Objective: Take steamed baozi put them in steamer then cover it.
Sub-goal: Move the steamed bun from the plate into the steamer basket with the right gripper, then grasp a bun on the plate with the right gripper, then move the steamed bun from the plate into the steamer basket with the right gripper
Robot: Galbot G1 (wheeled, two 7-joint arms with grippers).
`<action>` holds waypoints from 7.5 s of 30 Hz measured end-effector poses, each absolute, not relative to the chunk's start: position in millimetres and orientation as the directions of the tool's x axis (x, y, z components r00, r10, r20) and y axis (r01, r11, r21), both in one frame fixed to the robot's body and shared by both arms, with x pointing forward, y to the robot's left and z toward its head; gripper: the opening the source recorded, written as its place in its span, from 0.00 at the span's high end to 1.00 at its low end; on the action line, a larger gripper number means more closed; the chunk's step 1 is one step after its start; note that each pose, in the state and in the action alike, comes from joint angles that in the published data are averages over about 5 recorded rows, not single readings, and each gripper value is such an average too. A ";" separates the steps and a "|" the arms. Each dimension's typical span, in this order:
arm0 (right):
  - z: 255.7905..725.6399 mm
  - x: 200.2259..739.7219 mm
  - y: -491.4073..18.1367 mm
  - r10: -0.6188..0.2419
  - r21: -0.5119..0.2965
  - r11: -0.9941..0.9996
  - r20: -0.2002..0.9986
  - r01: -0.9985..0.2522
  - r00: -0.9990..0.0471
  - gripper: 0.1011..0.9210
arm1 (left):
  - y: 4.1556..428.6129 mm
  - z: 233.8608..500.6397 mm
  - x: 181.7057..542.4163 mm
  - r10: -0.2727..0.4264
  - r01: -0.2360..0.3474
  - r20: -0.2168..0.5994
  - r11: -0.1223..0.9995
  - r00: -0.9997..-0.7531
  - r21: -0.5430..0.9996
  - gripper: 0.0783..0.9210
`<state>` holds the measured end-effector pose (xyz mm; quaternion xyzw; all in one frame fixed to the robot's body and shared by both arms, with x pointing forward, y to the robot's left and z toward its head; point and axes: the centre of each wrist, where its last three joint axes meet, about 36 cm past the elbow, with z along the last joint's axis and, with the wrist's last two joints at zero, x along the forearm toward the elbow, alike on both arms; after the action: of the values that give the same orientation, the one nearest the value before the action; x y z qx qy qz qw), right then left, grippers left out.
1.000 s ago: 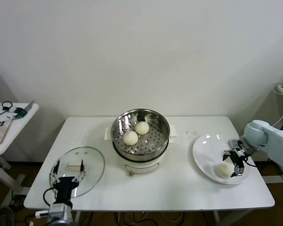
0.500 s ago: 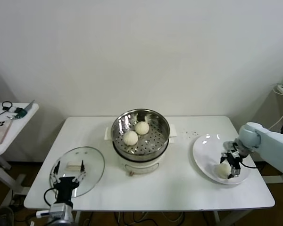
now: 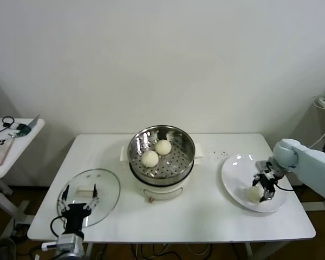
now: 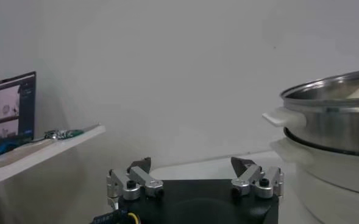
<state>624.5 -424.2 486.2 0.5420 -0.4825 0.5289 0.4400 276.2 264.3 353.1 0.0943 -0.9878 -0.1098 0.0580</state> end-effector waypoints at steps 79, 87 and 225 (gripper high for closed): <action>598.8 647.7 18.1 0.038 0.037 -0.999 0.999 -0.013 -0.035 0.12 | 266.6 352.6 271.5 -0.175 -0.147 0.098 0.959 -0.980 0.243 0.12; 620.1 654.8 8.7 0.014 0.013 -1.000 0.999 -0.024 -0.048 0.12 | 266.5 353.2 271.6 -0.176 -0.148 0.097 0.959 -0.980 0.241 0.12; 701.1 691.5 -199.7 -0.322 -0.295 0.028 0.902 -0.955 -0.288 0.31 | 256.6 366.4 278.0 -0.131 -0.115 0.049 0.964 -0.990 0.239 0.12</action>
<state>691.5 -199.7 701.1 0.5000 -0.6387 0.4860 0.3254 278.0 256.6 366.4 0.0622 -0.9904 -0.1188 0.0323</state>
